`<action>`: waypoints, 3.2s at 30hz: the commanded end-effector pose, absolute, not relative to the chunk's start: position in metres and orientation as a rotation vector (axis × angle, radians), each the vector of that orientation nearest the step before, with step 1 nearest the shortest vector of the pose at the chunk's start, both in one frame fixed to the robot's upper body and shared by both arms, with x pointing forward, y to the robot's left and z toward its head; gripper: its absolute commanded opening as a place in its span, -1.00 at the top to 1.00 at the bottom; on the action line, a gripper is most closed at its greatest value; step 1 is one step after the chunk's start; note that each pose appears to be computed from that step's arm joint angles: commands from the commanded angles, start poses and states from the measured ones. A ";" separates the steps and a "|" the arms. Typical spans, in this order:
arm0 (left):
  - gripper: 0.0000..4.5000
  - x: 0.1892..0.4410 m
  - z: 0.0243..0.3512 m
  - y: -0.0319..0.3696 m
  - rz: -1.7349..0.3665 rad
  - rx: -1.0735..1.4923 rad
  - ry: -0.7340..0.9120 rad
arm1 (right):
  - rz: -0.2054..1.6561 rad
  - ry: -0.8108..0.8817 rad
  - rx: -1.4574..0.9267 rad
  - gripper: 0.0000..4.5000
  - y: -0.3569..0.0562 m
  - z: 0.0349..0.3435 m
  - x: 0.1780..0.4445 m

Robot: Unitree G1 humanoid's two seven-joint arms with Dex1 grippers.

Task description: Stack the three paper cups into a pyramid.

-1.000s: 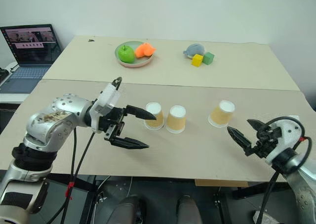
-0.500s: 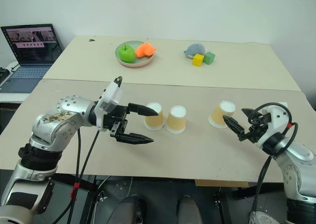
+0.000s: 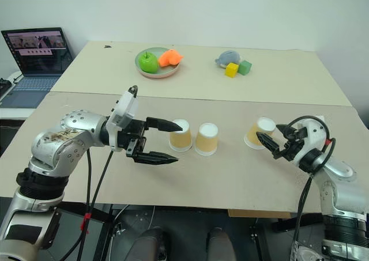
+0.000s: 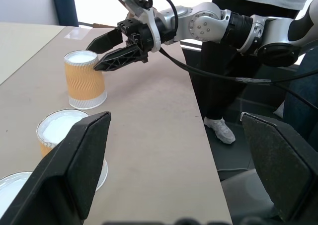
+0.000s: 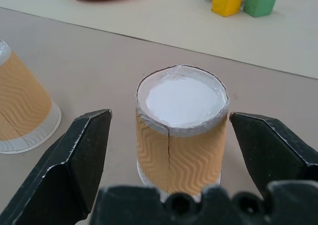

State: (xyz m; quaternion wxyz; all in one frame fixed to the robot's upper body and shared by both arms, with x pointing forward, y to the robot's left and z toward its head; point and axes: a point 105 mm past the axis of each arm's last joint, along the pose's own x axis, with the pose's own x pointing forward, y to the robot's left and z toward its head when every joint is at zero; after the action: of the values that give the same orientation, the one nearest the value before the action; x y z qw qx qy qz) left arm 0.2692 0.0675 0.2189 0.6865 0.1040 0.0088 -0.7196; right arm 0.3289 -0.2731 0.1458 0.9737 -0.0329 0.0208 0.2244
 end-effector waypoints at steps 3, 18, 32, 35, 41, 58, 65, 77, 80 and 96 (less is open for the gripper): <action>-0.98 0.265 0.231 0.070 -1.599 0.252 -0.036 | 0.459 -0.020 -0.091 -1.00 -0.273 0.159 0.335; -1.00 0.268 0.219 0.088 -1.529 0.260 0.027 | 0.505 -0.055 -0.059 -0.32 -0.264 0.165 0.354; -1.00 0.280 0.198 0.124 -1.326 0.208 0.085 | 0.828 -0.318 -0.053 -0.18 -0.192 0.280 0.344; -1.00 0.279 0.195 0.124 -1.313 0.203 0.086 | 0.970 -0.327 -0.042 -0.18 -0.169 0.297 0.331; -1.00 0.280 0.190 0.124 -1.280 0.193 0.078 | 1.270 -0.293 -0.028 -0.18 -0.121 0.315 0.303; -1.00 0.281 0.191 0.117 -1.264 0.173 0.049 | 1.414 -0.159 -0.119 -0.18 -0.092 0.274 0.313; -1.00 0.282 0.191 0.114 -1.271 0.171 0.046 | 1.414 -0.139 -0.178 -0.18 -0.090 0.266 0.324; -1.00 0.281 0.191 0.114 -1.272 0.163 0.043 | 1.400 -0.134 -0.227 -0.18 -0.095 0.268 0.338; -1.00 0.281 0.191 0.113 -1.273 0.160 0.043 | 1.403 -0.133 -0.226 -0.18 -0.095 0.267 0.338; -1.00 0.283 0.193 0.113 -1.265 0.150 0.037 | 1.319 -0.121 -0.220 -0.87 -0.106 0.257 0.353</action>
State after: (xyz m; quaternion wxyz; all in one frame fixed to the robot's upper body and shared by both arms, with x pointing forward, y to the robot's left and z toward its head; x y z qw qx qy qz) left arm 0.2854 0.1166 0.1800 0.8080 0.0584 0.0424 -0.5847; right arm 0.3535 -0.1011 0.2391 0.7790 -0.0930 -0.0216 0.6198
